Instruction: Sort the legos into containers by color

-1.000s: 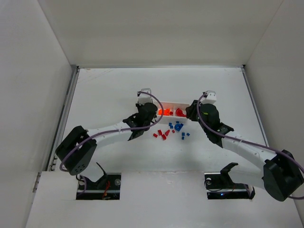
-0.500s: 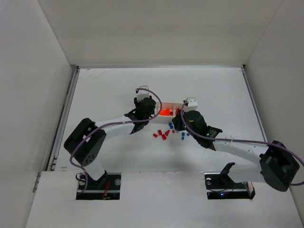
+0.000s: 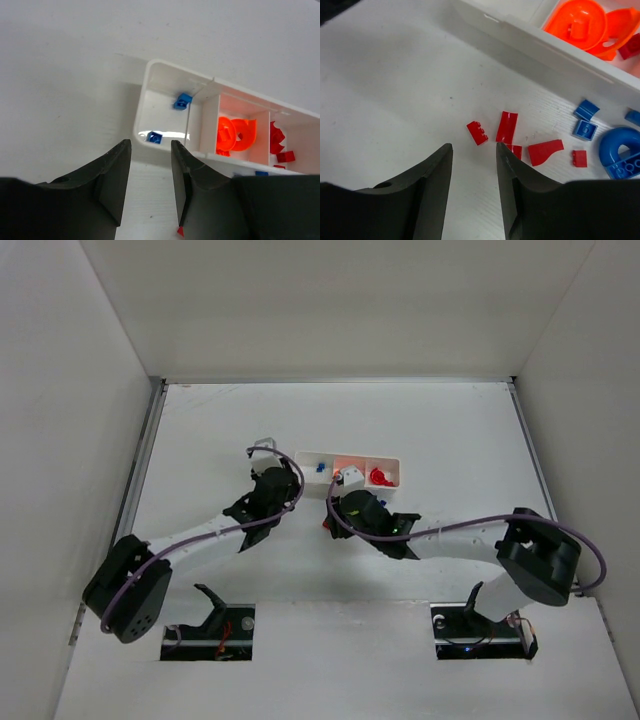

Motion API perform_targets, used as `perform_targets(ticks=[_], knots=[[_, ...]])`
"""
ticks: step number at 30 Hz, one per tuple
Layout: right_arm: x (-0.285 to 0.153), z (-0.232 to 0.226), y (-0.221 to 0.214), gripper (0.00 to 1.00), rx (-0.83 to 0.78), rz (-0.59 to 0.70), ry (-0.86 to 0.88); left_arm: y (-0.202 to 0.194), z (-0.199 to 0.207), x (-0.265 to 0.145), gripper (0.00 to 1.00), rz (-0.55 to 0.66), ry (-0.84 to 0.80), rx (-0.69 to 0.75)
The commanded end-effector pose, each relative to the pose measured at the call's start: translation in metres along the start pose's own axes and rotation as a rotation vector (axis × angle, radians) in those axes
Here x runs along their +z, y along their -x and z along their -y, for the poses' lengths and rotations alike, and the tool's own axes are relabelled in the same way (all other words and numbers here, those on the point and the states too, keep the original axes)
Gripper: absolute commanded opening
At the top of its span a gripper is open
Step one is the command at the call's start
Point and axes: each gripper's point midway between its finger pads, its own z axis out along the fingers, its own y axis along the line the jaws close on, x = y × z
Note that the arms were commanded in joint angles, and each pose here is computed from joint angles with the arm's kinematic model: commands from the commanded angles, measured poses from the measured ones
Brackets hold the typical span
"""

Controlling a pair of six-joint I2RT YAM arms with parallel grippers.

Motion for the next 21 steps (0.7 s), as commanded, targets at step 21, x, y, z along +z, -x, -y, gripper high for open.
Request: perform_targets(ticks=[21], knots=[[0.051, -0.014, -0.026, 0.26, -0.047, -0.116, -0.002, -0.031, -0.034, -0.053, 0.34, -0.003, -0.064, -0.092]])
